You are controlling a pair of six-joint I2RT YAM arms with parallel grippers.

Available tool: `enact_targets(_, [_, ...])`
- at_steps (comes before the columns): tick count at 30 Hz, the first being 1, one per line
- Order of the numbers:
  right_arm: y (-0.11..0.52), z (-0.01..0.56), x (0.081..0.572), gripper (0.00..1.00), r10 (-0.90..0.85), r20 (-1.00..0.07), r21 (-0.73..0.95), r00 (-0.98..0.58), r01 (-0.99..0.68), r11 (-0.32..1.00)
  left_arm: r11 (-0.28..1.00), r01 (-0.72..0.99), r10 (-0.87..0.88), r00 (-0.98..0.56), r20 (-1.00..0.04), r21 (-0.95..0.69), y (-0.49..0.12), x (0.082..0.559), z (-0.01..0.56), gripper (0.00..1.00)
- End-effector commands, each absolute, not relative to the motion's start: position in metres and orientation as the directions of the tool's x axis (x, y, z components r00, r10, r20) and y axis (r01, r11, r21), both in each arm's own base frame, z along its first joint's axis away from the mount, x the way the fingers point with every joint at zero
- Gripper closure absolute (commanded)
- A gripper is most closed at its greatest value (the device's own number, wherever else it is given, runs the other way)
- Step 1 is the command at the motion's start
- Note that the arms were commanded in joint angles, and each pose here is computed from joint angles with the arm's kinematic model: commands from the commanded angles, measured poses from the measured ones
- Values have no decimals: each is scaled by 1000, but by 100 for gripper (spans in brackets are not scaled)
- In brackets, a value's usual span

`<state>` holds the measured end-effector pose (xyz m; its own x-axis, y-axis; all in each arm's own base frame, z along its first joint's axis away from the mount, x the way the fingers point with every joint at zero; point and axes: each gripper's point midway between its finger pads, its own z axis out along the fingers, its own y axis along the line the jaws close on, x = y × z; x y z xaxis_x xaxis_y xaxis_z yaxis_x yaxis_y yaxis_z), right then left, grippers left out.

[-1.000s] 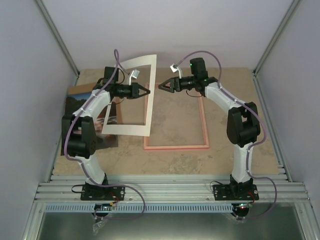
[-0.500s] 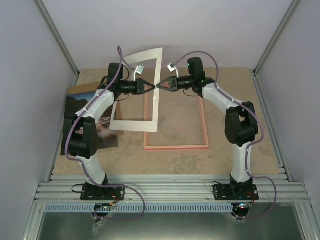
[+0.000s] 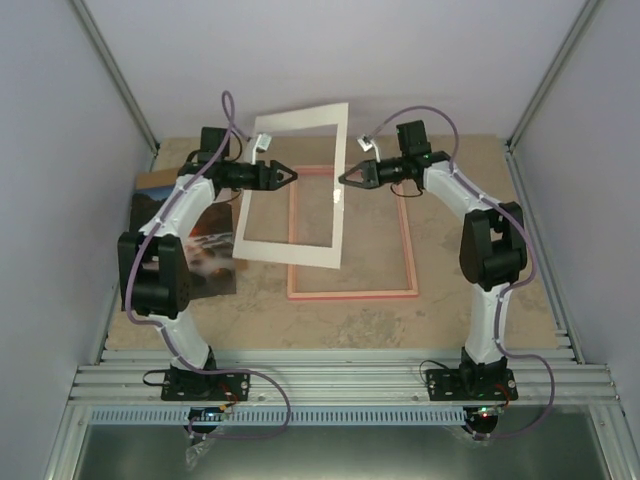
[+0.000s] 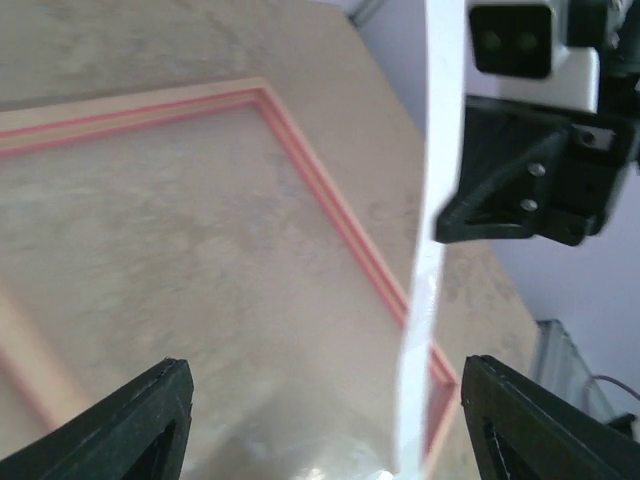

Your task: Put the photo into the frame

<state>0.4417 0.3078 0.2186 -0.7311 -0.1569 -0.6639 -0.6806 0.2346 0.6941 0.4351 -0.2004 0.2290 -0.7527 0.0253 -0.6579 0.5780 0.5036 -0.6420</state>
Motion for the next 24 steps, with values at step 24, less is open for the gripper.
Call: enact_targets(24, [140, 61, 417, 100, -356, -266, 712, -896, -431, 554, 786, 413, 69, -798, -598, -460, -138, 445, 172, 1])
